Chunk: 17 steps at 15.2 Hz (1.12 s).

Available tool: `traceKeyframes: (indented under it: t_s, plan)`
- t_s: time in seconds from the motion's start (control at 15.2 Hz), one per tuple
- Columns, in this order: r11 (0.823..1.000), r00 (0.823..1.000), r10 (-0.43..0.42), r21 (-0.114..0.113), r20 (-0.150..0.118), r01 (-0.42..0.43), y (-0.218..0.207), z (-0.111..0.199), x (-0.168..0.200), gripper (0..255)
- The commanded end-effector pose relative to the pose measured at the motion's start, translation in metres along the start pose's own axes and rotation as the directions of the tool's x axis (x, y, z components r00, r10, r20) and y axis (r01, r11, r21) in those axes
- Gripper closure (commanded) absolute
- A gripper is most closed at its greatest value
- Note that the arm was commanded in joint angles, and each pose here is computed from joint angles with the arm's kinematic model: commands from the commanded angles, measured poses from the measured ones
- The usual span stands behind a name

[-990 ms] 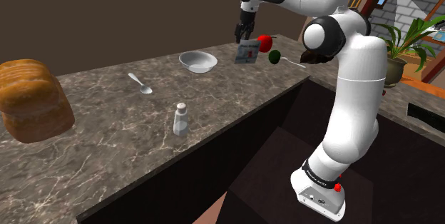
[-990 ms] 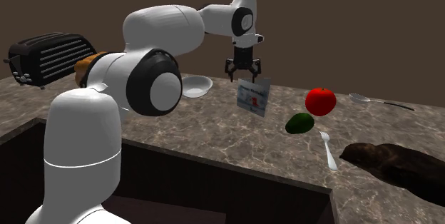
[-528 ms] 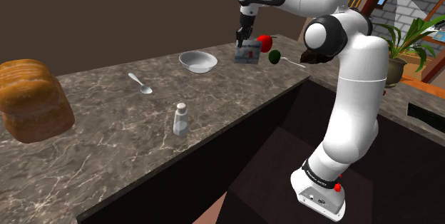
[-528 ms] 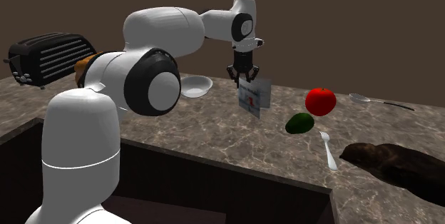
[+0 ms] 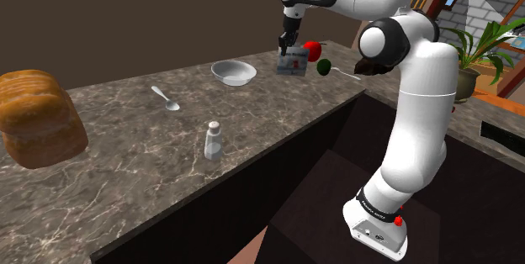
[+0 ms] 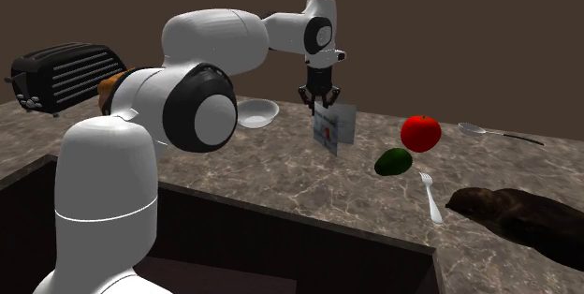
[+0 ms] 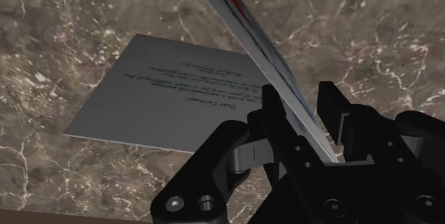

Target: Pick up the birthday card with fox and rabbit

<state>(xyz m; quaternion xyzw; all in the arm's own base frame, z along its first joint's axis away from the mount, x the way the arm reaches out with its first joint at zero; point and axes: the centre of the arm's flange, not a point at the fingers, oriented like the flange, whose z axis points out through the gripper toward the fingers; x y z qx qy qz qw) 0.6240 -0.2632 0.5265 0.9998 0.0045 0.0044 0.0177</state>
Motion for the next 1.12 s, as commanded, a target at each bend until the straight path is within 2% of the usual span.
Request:
traceKeyframes:
  t_s: [0.0, 0.92, 1.06]
  plan:
    - [1.000, 1.000, -0.001, 0.002, 0.004, 0.001, -0.001, -0.002, 0.001, 255]
    - [1.000, 1.000, -0.001, 0.002, 0.004, 0.001, 0.001, -0.076, 0.001, 255]
    - [1.000, 1.000, -0.001, 0.002, 0.004, 0.001, 0.001, -0.077, 0.001, 255]
